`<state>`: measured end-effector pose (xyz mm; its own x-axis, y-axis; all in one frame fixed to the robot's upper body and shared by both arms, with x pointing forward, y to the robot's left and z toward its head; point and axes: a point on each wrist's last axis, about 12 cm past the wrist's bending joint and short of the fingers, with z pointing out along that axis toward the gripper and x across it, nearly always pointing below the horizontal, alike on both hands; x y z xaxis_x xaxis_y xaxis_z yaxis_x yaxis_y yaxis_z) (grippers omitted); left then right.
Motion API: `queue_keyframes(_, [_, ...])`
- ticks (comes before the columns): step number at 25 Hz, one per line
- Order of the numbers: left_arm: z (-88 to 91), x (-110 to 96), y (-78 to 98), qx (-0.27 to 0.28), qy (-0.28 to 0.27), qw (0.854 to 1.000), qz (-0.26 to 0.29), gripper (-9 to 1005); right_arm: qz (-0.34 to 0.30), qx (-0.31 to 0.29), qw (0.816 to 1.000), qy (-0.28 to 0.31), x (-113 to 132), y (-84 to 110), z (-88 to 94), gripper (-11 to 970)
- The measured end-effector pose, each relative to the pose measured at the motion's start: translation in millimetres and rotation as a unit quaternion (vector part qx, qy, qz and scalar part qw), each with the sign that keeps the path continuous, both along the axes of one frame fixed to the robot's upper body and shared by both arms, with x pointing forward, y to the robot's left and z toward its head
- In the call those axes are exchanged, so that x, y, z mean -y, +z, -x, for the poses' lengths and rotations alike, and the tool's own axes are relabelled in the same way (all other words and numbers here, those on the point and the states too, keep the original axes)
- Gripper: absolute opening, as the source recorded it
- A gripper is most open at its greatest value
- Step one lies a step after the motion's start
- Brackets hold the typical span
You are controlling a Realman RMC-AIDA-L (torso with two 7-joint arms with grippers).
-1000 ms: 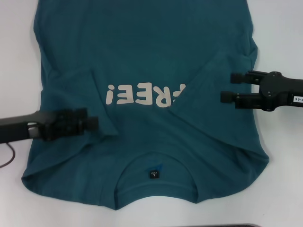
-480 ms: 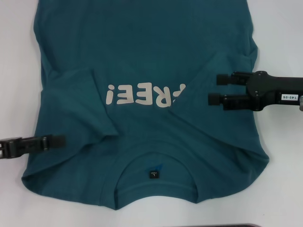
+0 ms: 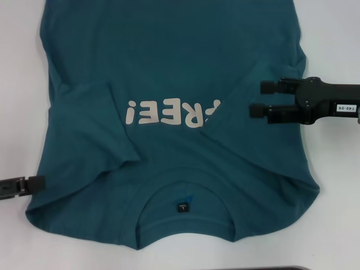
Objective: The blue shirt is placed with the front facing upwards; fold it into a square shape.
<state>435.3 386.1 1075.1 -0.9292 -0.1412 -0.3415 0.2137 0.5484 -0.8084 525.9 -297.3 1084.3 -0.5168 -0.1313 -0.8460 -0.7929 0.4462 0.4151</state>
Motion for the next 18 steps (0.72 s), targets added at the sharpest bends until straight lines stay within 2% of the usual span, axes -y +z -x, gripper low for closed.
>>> queue_keyframes(11, [9.1,-10.2,-5.3,-0.063,0.006,0.998,-0.027,896,0.005,0.004,1.0,-0.006,4.7,2.8,-3.0,909])
queue_keyframes(18, [7.9,-10.8,-8.4,-0.07,0.008,0.997,-0.038,888,0.003,0.005,1.0,-0.007,4.2,4.1,-4.6,909])
